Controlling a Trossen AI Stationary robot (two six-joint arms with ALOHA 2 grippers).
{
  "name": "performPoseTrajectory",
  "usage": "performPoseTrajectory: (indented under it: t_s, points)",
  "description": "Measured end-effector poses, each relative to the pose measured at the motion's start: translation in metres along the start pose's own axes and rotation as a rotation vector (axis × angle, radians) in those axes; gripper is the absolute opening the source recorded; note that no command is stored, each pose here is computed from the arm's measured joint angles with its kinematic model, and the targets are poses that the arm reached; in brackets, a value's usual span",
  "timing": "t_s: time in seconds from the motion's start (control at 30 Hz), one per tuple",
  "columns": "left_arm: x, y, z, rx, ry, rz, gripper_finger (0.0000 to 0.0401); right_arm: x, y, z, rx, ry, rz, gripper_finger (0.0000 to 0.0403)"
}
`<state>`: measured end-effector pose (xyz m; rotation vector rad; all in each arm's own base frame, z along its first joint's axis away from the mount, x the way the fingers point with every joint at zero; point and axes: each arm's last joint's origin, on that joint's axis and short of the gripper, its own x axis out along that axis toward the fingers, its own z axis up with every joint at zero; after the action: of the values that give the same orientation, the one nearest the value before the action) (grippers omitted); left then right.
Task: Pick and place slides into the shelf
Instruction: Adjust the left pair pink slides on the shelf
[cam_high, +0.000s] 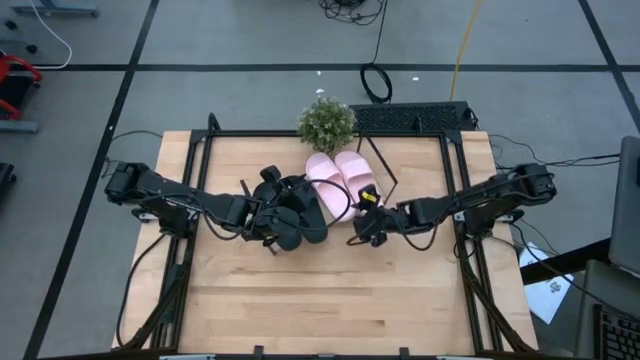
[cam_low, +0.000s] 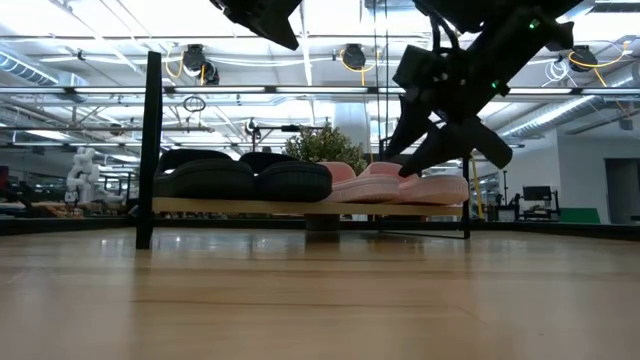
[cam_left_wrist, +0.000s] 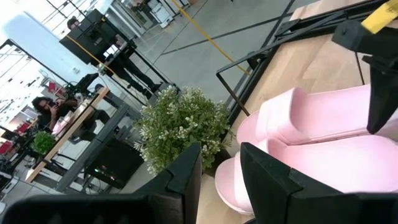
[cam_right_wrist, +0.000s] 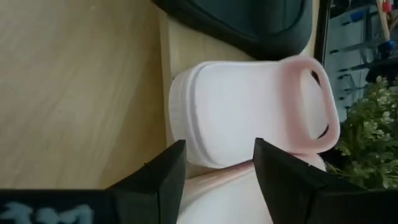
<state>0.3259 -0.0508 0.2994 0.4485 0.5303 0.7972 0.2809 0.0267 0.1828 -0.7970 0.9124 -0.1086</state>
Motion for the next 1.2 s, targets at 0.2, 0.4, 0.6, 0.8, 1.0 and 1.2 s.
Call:
performPoseTrajectory:
  t_s: [0.2, 0.4, 0.6, 0.8, 1.0, 1.2]
  points:
    - [0.0, 0.0, 0.0, 0.0, 0.0, 0.0, 0.012, 0.003, -0.003, -0.002, 0.05, -0.023, 0.055, 0.0178]
    - [0.0, 0.0, 0.0, 0.0, 0.0, 0.0, 0.012, 0.003, -0.002, -0.002, 0.047, -0.037, 0.082, 0.0178]
    - [0.0, 0.0, 0.0, -0.003, -0.002, 0.0, 0.012, 0.01, 0.004, -0.002, 0.02, -0.025, 0.113, 0.0166]
    - [0.0, 0.0, 0.0, -0.007, -0.002, 0.0, 0.012, 0.015, 0.007, -0.002, 0.004, -0.018, 0.114, 0.0143]
    - [0.0, 0.0, 0.0, -0.008, -0.002, 0.0, 0.012, 0.015, 0.006, -0.002, 0.008, -0.013, 0.09, 0.0118]
    - [0.0, 0.0, 0.0, -0.008, -0.003, 0.0, 0.012, 0.015, 0.006, -0.002, 0.009, -0.013, 0.089, 0.0078]
